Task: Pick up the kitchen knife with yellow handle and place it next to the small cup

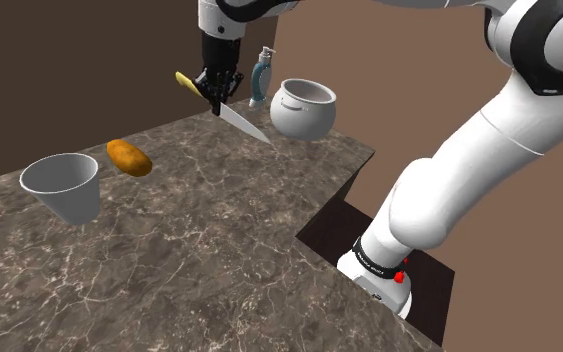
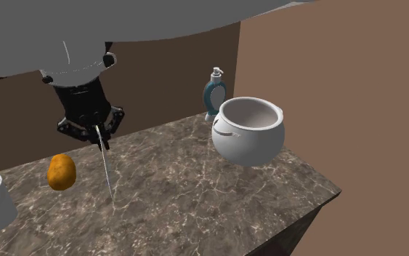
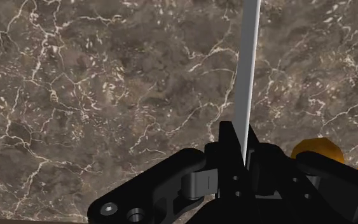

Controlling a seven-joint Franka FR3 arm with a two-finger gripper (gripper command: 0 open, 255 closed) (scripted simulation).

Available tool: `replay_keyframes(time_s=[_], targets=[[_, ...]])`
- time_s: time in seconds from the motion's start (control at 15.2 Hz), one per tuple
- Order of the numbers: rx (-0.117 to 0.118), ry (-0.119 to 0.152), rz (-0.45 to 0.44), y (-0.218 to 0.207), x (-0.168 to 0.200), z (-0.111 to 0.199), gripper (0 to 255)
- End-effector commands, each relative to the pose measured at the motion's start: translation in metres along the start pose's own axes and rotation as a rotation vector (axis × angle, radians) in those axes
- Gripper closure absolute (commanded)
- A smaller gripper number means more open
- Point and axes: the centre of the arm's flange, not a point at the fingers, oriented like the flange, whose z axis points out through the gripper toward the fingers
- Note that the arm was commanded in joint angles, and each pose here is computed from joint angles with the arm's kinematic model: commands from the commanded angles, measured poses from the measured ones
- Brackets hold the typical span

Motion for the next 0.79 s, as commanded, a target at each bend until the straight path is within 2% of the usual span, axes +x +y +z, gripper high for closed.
replay_keyframes(time_s=[0.0,0.73], targets=[[0.0,0.0,0.001,-0.026,-0.011,-0.002,255],[0.0,0.0,0.001,-0.155,-0.063,-0.003,255]])
